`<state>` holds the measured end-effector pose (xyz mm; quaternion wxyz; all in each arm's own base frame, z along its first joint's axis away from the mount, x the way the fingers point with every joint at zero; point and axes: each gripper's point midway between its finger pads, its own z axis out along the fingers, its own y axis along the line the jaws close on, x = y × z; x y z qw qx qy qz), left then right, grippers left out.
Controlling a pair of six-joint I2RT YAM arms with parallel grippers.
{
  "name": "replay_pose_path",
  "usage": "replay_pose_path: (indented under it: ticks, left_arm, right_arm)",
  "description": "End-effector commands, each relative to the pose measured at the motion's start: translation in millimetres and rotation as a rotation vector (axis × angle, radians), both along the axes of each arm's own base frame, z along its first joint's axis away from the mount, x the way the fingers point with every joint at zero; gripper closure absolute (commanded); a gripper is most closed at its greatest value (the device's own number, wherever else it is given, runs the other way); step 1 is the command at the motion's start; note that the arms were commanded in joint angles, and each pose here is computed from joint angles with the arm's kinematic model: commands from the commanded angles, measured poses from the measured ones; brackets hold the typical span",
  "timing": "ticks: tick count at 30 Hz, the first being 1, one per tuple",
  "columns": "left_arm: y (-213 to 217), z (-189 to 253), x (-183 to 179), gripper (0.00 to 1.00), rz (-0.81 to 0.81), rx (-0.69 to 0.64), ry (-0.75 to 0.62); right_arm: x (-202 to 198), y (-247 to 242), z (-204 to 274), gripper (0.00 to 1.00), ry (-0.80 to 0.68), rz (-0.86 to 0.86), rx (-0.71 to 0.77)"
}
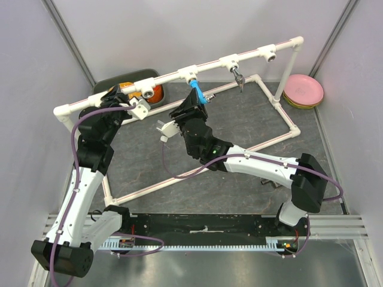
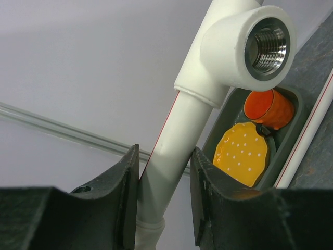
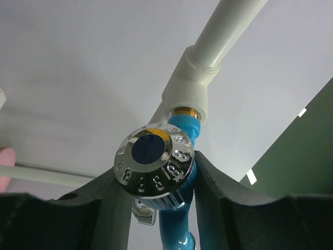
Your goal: Install the water faucets
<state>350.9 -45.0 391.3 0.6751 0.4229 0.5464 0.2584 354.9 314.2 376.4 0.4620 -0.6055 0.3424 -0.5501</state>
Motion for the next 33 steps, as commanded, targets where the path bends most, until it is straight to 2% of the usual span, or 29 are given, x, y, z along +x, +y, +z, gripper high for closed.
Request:
replay_pose_path:
  ticks: [1, 3, 10, 13, 14, 17, 18, 20, 21, 25, 27, 30, 33]
  left_arm:
    - [8, -29, 2, 0.98, 0.05, -0.163, 0.113]
    - [7, -29, 3, 0.98, 0.048, -0.163, 0.114]
    - [7, -26, 1, 0.98, 0.045, -0.164, 0.108]
    - [7, -29, 2, 0.98, 0.044, -0.163, 0.114]
    - [7, -28, 2, 0.98, 0.044, -0.162, 0.114]
    - [7, -27, 2, 0.98, 0.045, -0.164, 0.111]
    - [7, -27, 2, 0.98, 0.043, -0.162, 0.111]
    - [7, -27, 1, 0.98, 0.043, -0.164, 0.109]
    - [7, -27, 1, 0.98, 0.043, -0.162, 0.109]
    - [8, -27, 1, 0.98, 0.047, -0.161, 0.11]
    - [8, -26, 1, 0.98, 0.046, -0.163, 0.106]
    - [8, -28, 1, 0.98, 0.047, -0.162, 0.11]
    - [8, -28, 1, 0.98, 0.047, -0.164, 0.111]
  right_arm:
    - [7, 1, 29, 0.79, -0.037, 0.018, 0.443]
    - [9, 1, 36, 0.81, -0.038, 0.022, 0.526]
    - [3, -6, 68, 0.85, -0.015, 0.081, 0.99]
    - [1, -13, 81, 0.87, 0.014, 0.122, 1.24]
    - [3, -11, 79, 0.89, 0.051, 0.142, 1.362]
    - [5, -20, 87, 0.95, 0.105, 0.189, 1.559]
    - [4, -23, 90, 0.96, 0.132, 0.218, 1.678]
    - [9, -29, 90, 0.96, 0.161, 0.232, 1.783]
    - [7, -31, 92, 0.96, 0.184, 0.252, 1.882]
    - [9, -47, 100, 0.96, 0.211, 0.294, 2.067]
    - [4, -51, 107, 0.95, 0.228, 0.333, 2.106]
    - [-1, -49, 115, 0.83, 0.252, 0.37, 2.062]
    - [-2, -48, 113, 0.68, 0.259, 0.36, 1.933]
